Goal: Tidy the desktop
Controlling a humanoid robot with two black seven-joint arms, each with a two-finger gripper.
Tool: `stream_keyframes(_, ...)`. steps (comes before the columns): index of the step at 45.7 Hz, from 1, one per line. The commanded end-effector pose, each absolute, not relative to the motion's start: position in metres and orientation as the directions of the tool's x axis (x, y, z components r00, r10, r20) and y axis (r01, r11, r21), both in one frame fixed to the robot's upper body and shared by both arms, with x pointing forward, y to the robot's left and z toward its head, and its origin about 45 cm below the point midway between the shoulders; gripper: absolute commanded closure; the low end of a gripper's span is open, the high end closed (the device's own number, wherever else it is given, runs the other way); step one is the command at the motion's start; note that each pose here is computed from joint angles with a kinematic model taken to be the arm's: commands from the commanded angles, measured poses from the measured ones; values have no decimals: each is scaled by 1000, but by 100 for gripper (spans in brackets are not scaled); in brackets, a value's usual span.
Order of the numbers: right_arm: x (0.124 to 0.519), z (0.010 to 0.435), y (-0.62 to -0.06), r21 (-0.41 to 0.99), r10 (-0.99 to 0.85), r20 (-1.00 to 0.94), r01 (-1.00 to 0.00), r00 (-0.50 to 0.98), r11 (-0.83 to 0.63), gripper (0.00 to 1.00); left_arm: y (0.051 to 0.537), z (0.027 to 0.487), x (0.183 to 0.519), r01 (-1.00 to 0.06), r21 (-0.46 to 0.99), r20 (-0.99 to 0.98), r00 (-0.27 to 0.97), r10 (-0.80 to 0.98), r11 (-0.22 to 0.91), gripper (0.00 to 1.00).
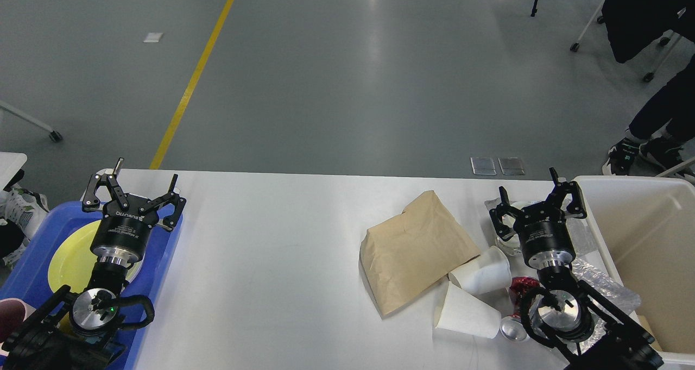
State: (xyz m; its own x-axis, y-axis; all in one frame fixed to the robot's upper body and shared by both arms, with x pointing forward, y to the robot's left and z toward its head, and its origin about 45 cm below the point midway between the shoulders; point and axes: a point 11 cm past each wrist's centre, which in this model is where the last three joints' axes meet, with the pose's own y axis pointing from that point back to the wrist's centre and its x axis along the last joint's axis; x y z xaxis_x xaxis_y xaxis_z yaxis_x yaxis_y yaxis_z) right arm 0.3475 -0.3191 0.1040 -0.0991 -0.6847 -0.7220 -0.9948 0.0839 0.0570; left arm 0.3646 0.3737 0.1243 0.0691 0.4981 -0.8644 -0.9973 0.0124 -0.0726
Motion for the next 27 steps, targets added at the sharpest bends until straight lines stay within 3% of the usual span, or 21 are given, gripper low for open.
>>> stream_keyframes(1, 348, 104, -319, 56, -684, -723, -995, -98, 84, 0, 372, 124, 365, -997, -74, -866, 71, 495, 14, 4)
stream_keyframes(27, 348, 104, -319, 56, -684, -723, -995, -98, 84, 0, 372, 124, 365, -997, -73, -866, 71, 495, 16, 4)
